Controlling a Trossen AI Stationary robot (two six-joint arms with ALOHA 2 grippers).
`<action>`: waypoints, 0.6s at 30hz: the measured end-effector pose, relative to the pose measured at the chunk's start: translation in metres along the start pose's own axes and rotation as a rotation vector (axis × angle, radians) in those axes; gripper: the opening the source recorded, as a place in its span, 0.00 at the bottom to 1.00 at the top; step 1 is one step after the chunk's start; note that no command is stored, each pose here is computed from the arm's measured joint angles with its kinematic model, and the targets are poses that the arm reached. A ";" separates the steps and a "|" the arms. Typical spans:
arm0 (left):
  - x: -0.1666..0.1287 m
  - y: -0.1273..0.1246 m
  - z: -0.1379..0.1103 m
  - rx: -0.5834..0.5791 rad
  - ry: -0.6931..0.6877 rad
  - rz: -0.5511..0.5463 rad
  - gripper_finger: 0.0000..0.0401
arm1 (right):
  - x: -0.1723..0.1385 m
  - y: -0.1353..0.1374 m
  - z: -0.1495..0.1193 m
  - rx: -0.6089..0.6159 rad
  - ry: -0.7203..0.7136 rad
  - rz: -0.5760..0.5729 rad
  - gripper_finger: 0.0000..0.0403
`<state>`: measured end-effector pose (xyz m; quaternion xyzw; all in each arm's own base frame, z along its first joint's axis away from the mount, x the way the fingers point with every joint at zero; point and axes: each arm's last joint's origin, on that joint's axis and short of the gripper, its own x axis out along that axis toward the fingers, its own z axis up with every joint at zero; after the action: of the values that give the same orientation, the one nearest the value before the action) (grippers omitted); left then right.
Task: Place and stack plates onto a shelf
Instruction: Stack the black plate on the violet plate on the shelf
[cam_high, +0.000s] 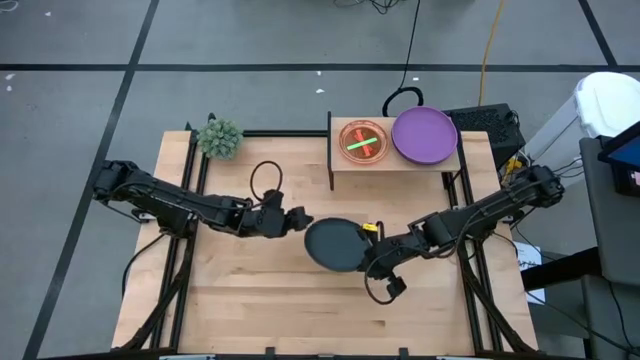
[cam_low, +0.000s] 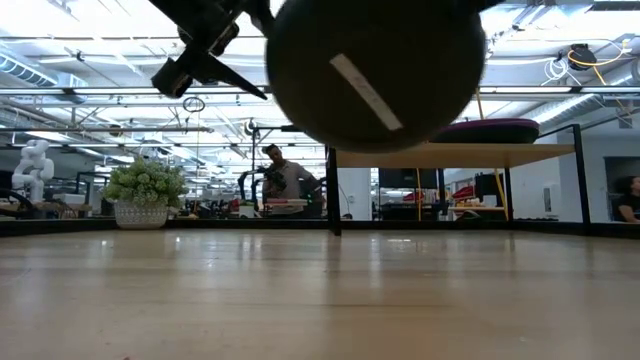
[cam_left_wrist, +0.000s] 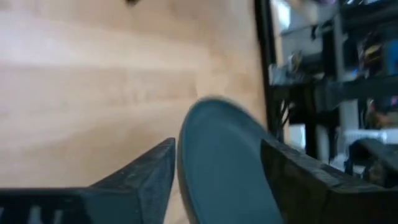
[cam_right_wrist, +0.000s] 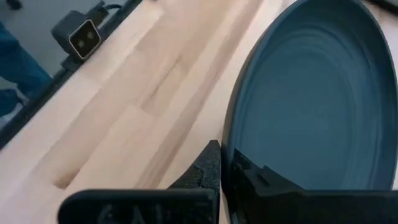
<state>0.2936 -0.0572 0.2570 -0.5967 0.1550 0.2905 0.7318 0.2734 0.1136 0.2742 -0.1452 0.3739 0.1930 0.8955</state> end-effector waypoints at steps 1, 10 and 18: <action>0.000 -0.001 0.001 0.005 -0.025 -0.009 0.61 | -0.003 0.000 -0.001 0.024 0.004 0.001 0.00; 0.000 -0.009 0.004 0.139 -0.108 -0.077 0.65 | -0.038 0.001 -0.007 0.227 0.007 -0.032 0.00; -0.001 -0.010 0.002 0.253 -0.109 -0.084 0.65 | -0.074 0.000 -0.007 0.440 -0.096 -0.038 0.00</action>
<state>0.2987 -0.0564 0.2662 -0.4892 0.1254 0.2697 0.8199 0.2213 0.0928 0.3230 0.0559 0.3611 0.0969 0.9258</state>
